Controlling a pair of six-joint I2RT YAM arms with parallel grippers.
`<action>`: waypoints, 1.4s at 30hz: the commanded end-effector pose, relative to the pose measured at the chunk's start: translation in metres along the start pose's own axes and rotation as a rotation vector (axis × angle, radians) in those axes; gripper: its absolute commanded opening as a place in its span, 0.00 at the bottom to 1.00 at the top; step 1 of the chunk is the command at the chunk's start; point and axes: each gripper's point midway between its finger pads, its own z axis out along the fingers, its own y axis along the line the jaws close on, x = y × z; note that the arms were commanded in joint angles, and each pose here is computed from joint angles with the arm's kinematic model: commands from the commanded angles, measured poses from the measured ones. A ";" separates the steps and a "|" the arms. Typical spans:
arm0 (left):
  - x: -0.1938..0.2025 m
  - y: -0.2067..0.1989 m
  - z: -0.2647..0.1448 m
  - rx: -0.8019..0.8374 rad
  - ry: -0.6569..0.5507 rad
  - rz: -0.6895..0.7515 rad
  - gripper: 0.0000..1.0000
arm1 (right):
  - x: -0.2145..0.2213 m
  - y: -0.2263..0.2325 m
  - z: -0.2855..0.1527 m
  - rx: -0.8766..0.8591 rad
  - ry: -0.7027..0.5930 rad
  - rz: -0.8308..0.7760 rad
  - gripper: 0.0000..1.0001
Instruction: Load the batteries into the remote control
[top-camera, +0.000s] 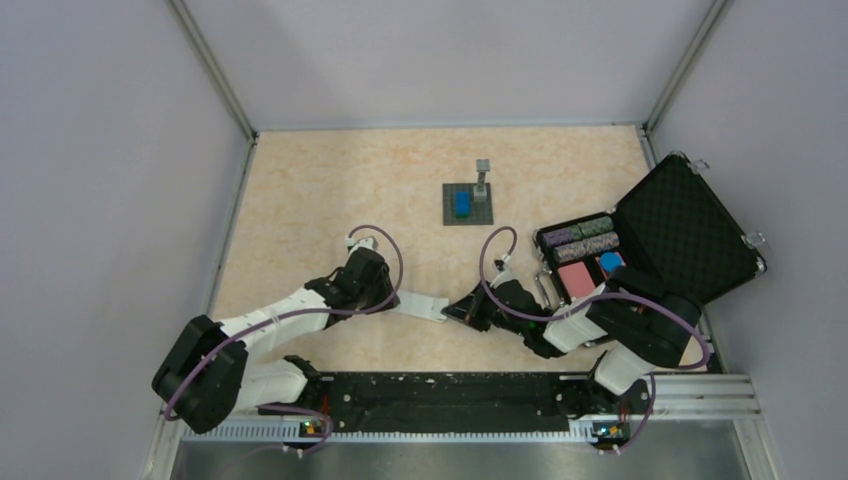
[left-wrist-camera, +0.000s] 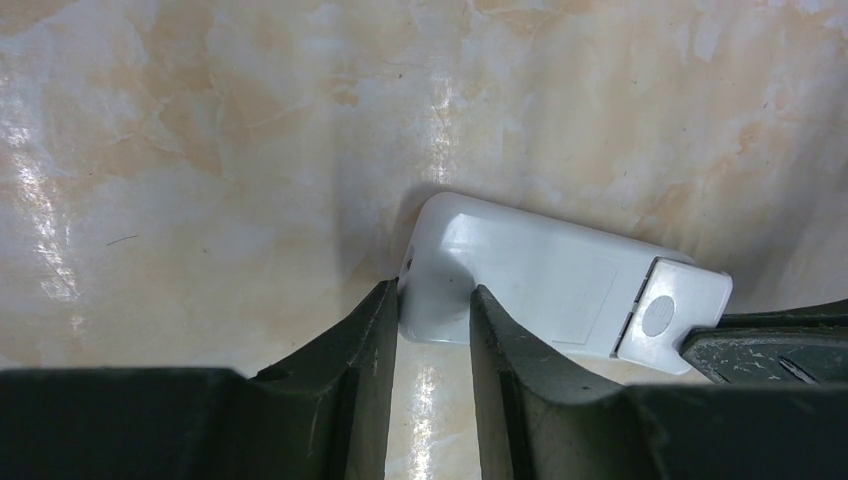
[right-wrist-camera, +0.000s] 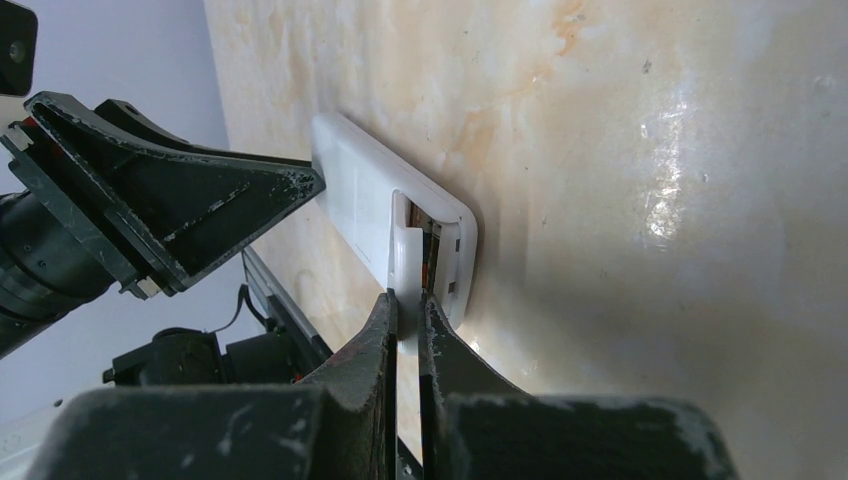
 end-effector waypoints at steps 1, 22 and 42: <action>0.027 0.017 0.006 -0.046 0.092 0.006 0.35 | 0.004 -0.004 0.003 0.020 0.015 -0.030 0.00; 0.032 0.014 0.005 -0.016 0.099 -0.009 0.34 | 0.016 -0.033 0.007 0.264 0.085 0.033 0.02; 0.030 0.016 0.005 -0.028 0.091 -0.008 0.35 | 0.003 -0.012 0.001 0.384 0.100 -0.051 0.36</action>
